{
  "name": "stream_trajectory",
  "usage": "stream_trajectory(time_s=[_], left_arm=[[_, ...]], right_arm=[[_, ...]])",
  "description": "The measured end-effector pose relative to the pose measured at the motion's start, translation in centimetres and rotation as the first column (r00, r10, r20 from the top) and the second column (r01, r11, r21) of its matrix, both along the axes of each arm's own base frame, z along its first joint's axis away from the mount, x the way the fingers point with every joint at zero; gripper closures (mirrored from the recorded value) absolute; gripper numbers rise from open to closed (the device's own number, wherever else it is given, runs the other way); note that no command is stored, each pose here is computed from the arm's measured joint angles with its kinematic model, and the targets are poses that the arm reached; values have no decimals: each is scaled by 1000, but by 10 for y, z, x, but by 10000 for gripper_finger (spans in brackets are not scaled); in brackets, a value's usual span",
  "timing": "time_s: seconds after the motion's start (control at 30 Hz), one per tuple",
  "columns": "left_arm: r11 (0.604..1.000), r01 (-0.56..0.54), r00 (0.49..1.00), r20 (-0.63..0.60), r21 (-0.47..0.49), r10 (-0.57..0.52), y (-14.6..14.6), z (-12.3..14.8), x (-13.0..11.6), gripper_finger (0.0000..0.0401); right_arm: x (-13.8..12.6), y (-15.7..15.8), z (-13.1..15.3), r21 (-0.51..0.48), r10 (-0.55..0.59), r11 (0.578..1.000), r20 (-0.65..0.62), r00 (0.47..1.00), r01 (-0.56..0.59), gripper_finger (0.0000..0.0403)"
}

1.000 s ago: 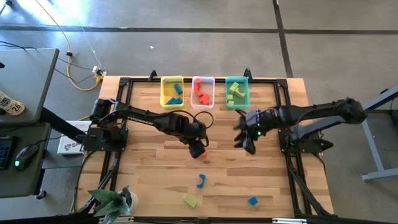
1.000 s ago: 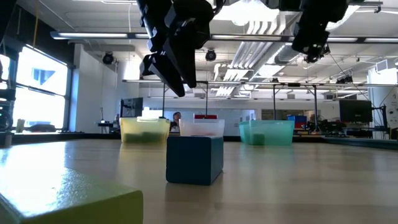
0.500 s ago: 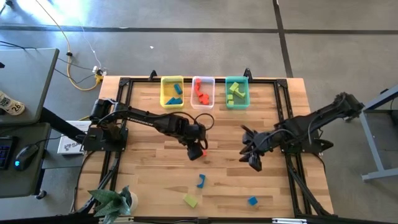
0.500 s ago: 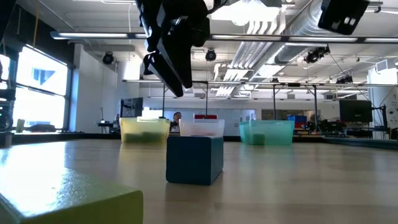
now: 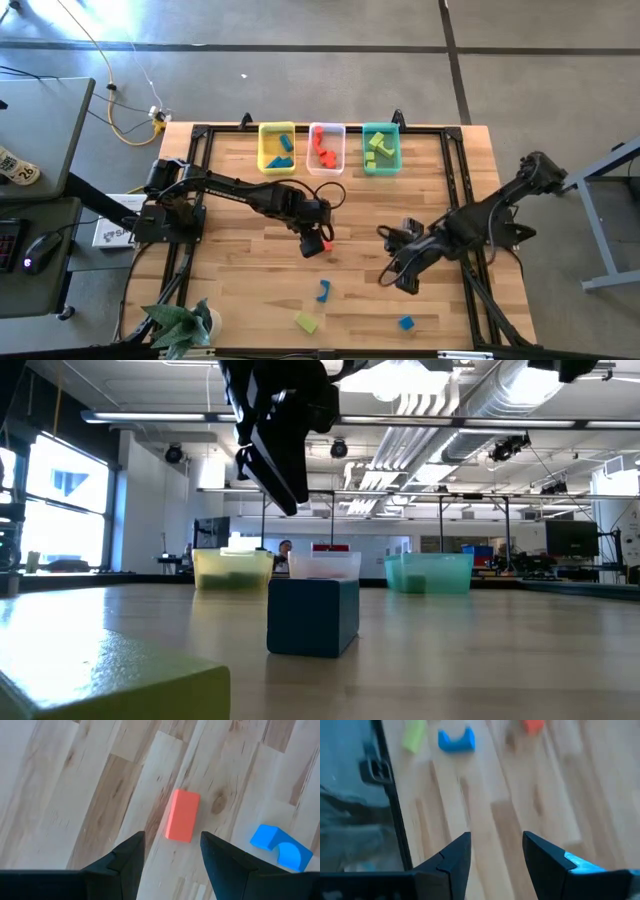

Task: Sort & place blocks by color
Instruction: Put the blue block into the yellow bin

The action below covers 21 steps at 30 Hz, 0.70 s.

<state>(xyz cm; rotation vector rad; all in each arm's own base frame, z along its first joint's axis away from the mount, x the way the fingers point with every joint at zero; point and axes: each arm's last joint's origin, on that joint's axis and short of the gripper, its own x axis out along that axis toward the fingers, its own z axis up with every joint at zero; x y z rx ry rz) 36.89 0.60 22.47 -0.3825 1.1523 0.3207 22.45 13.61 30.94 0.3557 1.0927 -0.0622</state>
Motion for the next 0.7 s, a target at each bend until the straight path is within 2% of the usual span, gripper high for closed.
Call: stream_trajectory(time_s=[0.17, 0.33, 0.43, 0.7], left_arm=[[1000, 15, 1000, -1, 7, -15, 0, 0, 0, 220], [1000, 16, 1000, 0, 6, -16, 0, 0, 0, 220], [1000, 16, 1000, 0, 6, -16, 0, 0, 0, 220], [1000, 14, 1000, 0, 6, -14, 0, 0, 0, 220]], right_arm=[[5, 17, -16, 25, 39, 999, -214, 976, -35, 237], [5, 36, -38, 69, 107, 994, -420, 901, -85, 237], [4, 50, -51, 77, 142, 990, -471, 870, -120, 237], [-10, 85, -76, 1, 261, 954, -499, 826, -301, 237]])
